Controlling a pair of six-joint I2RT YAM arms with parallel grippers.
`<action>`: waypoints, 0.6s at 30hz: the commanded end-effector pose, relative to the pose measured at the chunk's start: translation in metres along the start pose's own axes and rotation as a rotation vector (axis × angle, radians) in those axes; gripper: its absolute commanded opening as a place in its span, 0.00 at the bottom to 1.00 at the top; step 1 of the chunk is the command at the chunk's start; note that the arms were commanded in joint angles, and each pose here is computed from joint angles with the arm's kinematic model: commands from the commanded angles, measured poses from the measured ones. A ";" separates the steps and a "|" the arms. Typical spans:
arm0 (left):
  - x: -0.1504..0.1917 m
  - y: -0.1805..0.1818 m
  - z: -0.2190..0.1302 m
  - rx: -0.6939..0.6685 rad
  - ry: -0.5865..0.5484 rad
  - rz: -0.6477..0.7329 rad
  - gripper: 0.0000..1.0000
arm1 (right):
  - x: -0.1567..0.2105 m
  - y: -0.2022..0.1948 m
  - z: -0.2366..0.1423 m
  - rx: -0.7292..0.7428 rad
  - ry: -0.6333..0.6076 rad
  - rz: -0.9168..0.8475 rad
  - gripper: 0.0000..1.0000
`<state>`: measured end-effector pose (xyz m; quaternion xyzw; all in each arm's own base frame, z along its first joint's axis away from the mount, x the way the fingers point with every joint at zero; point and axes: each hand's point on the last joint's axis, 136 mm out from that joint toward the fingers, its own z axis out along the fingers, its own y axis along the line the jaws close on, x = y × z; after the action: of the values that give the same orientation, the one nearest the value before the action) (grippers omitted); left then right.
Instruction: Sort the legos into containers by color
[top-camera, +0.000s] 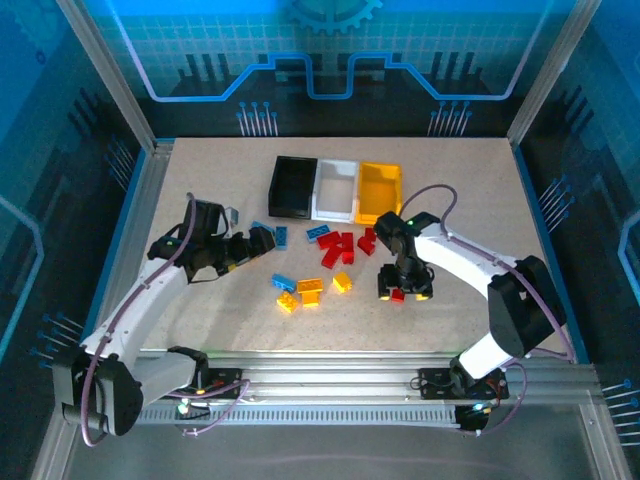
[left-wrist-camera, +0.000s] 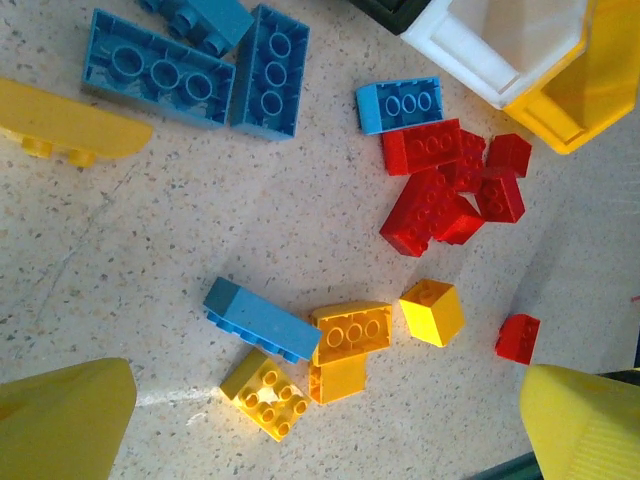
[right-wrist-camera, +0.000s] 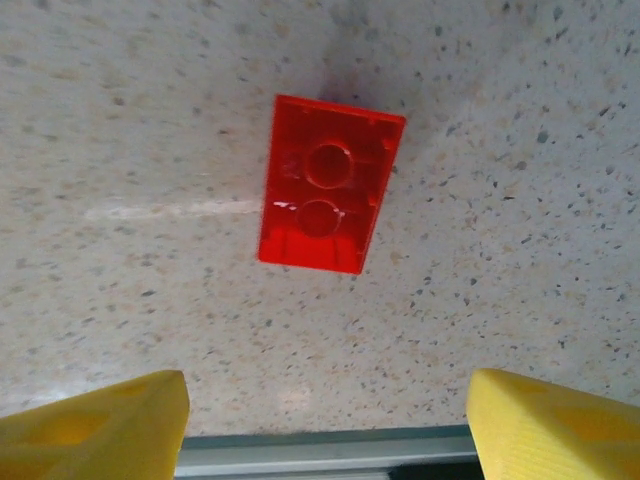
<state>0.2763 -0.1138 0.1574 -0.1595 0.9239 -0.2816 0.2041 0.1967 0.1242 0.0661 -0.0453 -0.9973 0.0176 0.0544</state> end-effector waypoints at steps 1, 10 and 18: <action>0.009 0.000 -0.003 0.013 0.028 -0.027 0.99 | -0.011 0.006 0.002 -0.032 -0.067 0.062 0.72; 0.009 0.001 -0.001 0.006 0.036 -0.039 0.99 | -0.031 0.011 0.022 -0.002 -0.069 0.066 0.63; 0.012 0.005 0.000 -0.005 0.040 -0.047 0.99 | -0.035 0.005 0.037 0.005 -0.046 0.094 0.54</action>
<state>0.2745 -0.1140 0.1566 -0.1685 0.9231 -0.2837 0.1974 0.2262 0.1302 0.0313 -0.0747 -0.9966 0.0180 0.0296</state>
